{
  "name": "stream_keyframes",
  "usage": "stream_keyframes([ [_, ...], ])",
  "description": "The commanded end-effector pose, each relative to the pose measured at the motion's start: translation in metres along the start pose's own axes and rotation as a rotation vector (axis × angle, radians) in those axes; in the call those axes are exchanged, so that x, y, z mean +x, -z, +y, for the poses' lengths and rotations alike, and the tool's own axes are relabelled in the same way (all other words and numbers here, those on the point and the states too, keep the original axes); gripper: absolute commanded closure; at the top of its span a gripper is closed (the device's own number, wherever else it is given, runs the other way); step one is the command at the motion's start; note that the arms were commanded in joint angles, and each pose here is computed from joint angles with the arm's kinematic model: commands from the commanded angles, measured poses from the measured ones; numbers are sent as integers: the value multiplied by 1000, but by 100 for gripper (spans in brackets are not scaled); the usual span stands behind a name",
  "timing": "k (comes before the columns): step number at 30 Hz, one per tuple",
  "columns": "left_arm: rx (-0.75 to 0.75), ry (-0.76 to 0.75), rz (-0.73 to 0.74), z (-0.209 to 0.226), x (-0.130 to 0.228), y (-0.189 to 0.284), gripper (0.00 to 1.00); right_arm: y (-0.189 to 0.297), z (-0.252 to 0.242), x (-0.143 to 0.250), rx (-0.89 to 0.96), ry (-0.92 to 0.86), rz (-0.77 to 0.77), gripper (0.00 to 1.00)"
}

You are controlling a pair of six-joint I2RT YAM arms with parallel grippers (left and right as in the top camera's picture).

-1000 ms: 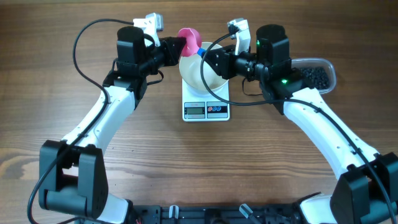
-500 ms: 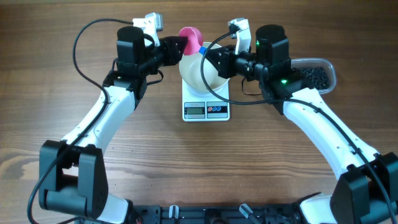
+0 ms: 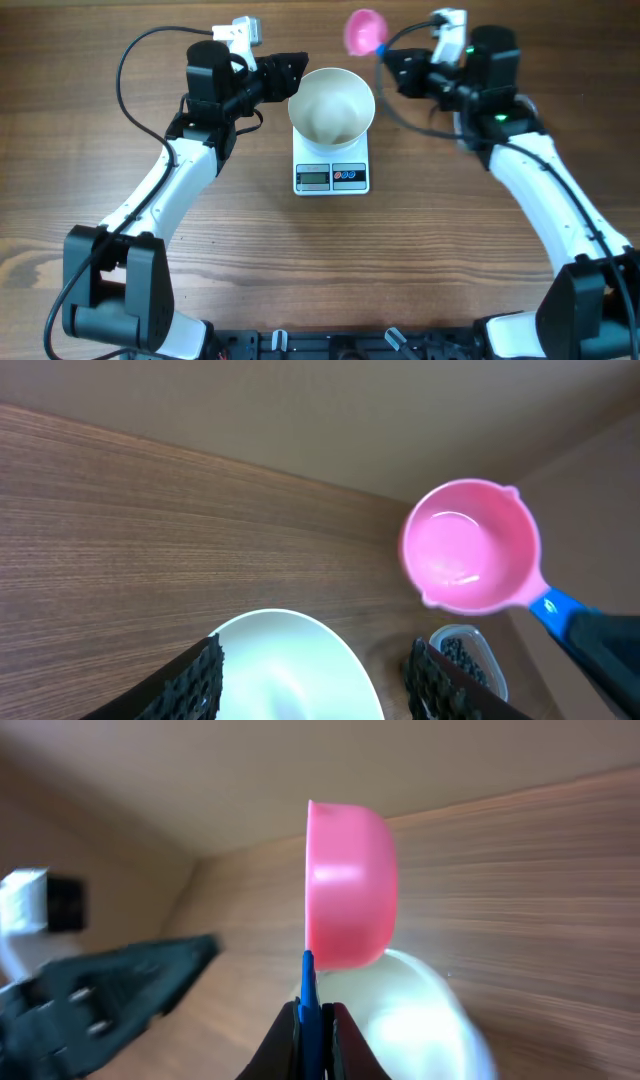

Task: Scoop item into bowl and weigh 150g on scale

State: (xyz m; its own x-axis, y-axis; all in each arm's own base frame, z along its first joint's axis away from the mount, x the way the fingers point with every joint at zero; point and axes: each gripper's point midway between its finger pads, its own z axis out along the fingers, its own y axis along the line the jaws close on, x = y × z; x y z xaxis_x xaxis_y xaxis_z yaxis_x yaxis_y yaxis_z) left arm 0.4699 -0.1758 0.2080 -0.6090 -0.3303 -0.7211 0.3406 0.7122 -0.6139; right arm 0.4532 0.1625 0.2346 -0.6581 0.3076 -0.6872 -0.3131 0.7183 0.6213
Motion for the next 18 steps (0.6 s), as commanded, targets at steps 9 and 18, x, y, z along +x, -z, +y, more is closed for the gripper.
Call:
stream_keyframes([
  [9,69,-83,12,-37,-7,27,38,102,-39,-56,207,-5,-129,96],
  [18,-73,-224,269,-60,63,67,47,154,-63,-48,361,-27,-123,96],
])
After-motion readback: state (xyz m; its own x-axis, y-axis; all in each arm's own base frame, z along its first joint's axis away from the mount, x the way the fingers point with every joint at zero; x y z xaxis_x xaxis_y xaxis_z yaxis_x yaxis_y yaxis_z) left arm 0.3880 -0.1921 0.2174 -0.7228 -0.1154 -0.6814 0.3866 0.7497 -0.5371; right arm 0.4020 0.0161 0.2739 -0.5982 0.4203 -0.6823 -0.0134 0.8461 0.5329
